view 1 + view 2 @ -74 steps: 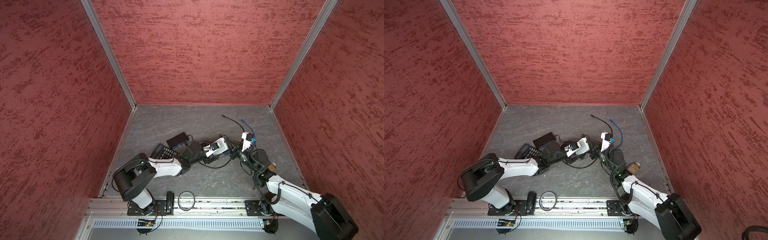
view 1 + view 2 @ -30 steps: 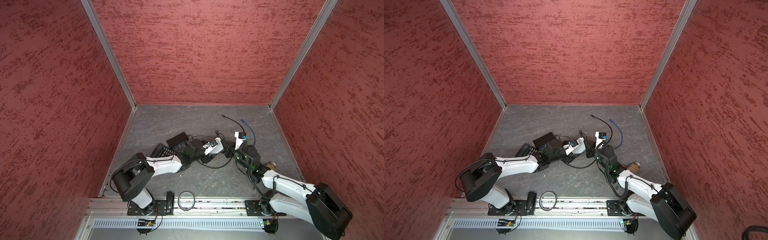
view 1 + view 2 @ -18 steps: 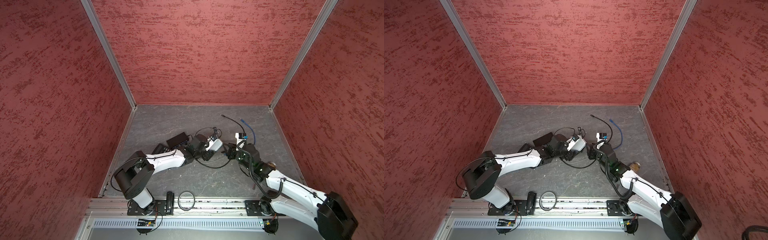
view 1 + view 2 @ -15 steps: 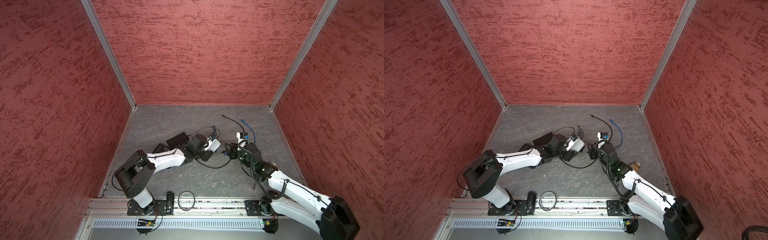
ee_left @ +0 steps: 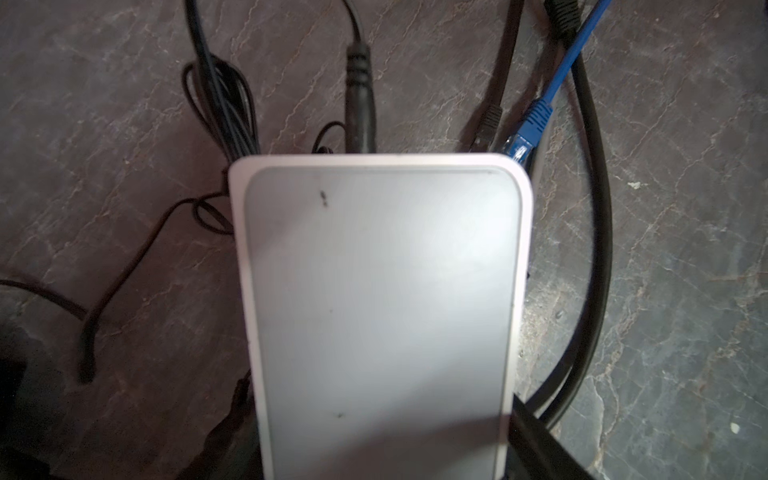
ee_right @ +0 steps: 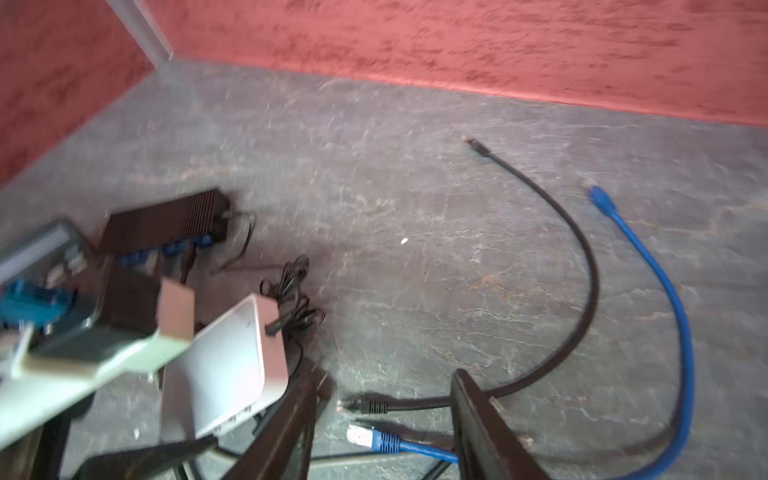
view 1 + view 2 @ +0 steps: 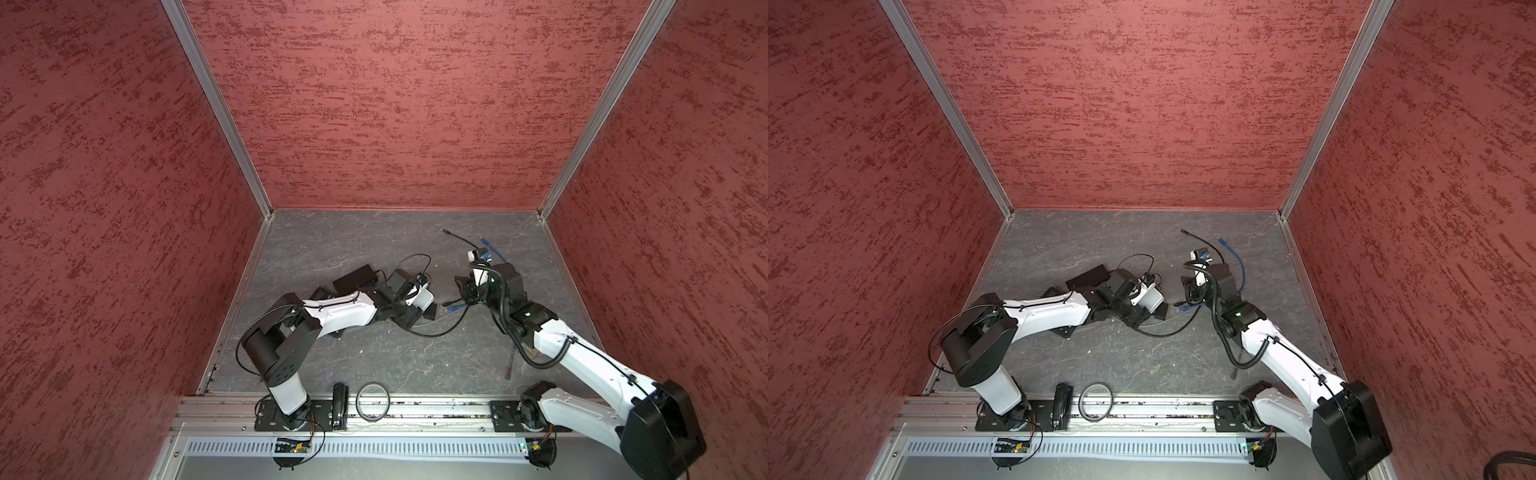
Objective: Insert the plug into the switch port
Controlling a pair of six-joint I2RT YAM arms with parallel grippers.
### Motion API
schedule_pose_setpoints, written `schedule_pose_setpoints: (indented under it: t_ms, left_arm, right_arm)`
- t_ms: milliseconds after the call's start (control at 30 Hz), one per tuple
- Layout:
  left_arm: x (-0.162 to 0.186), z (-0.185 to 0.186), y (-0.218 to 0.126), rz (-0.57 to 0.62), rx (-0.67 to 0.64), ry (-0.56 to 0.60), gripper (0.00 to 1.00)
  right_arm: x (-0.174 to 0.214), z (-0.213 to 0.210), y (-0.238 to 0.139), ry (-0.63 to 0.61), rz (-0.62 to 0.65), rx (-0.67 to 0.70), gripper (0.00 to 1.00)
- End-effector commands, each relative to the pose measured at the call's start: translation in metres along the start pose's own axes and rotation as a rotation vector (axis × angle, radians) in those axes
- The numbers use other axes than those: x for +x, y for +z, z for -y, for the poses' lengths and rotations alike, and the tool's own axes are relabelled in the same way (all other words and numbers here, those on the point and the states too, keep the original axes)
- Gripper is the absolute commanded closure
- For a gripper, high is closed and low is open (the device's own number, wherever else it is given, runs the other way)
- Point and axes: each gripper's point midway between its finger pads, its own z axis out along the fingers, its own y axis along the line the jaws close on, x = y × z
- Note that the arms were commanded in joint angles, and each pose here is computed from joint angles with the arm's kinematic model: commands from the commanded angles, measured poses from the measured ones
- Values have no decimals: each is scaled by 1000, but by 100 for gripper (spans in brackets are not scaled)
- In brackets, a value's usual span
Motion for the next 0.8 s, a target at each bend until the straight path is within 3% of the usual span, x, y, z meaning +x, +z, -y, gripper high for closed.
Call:
schedule_pose_setpoints:
  t_ms: [0,133,300,500,767]
  left_arm:
    - [31,4,8,-137,29,-38,86]
    - [28,-1,5,-118,15,-50,87]
    - [12,-4,-13,-57,28,-66,87]
    - [-12,-10,-45,55,85,-128,86]
    - [-39,-9,-62,145,174,-171,86]
  right_arm:
    - [1,-19,1,-158,22,-119,46]
    - [11,-46,-2,-202,8,-287,47]
    - [31,-56,11,-86,-65,-358,48]
    - [56,-78,20,80,-166,-501,57]
    - [82,-101,24,172,-260,-616,67]
